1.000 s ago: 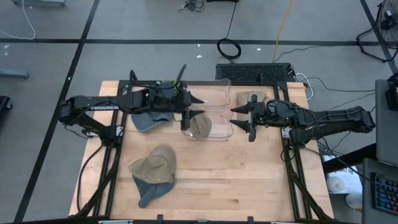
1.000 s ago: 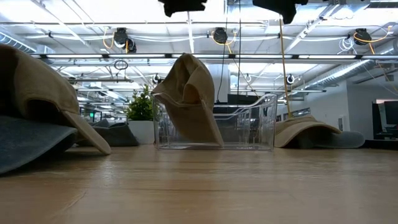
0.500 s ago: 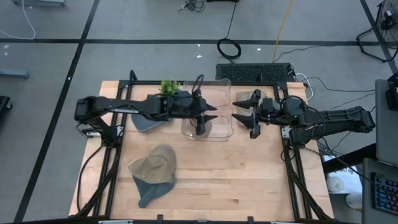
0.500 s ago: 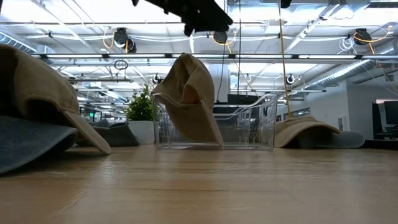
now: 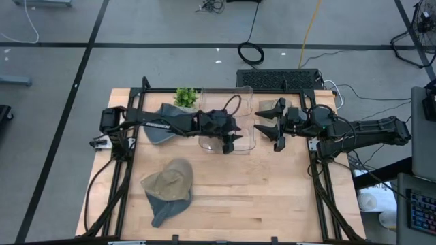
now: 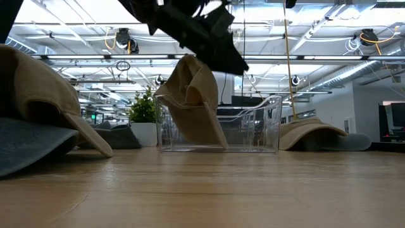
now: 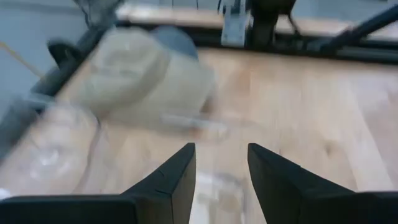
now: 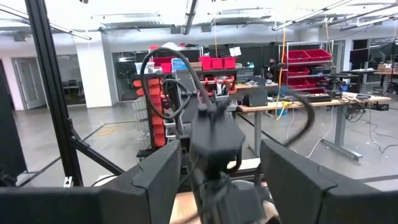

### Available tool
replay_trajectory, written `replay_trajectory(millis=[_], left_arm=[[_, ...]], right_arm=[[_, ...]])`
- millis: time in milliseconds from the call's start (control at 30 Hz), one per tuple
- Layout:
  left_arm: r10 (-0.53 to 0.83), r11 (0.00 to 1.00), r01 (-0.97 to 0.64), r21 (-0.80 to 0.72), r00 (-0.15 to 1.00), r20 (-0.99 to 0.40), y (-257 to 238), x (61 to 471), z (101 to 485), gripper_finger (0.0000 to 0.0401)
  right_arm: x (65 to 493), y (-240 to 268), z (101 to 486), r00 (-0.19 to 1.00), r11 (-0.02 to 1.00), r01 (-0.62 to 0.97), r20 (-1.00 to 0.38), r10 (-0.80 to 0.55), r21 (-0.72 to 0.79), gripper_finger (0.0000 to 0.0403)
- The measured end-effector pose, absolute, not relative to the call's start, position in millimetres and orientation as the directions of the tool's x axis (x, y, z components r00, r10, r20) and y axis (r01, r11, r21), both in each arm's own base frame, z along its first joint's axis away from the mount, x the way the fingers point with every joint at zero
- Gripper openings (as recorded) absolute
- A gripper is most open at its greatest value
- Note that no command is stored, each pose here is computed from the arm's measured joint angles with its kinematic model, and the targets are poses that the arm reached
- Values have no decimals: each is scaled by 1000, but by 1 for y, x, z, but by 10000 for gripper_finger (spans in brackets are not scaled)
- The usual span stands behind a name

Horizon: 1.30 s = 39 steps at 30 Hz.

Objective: Pick & Place hat
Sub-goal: Put the bottom right brown cap into the bottom transparent bin

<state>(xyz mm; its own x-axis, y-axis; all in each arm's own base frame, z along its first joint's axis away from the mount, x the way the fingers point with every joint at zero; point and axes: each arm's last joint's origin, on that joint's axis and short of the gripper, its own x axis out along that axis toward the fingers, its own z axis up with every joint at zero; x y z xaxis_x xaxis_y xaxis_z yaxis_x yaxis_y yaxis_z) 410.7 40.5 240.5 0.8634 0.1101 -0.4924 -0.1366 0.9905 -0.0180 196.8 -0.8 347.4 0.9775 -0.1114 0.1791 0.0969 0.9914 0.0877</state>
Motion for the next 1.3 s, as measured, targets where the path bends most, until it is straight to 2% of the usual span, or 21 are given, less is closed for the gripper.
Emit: replay_trajectory(millis=[233,400,833,1200,1300], left_arm=[[91,984,-169,-51,735,-672,35,398,225,156],[122,977,-212,-19,628,-769,34,382,225,156],[160,960,-278,40,421,-893,33,349,231,156],[177,952,-304,37,447,-877,31,349,237,156],[158,963,-269,21,496,-854,30,352,241,156]], right_arm=[[197,-1,347,978,992,97,179,-111,87,208],[197,-1,347,978,992,97,179,-111,85,208],[197,-1,347,977,991,99,179,-113,85,208],[197,-1,347,977,991,100,179,-114,85,208],[197,-1,347,978,992,98,178,-112,85,208]])
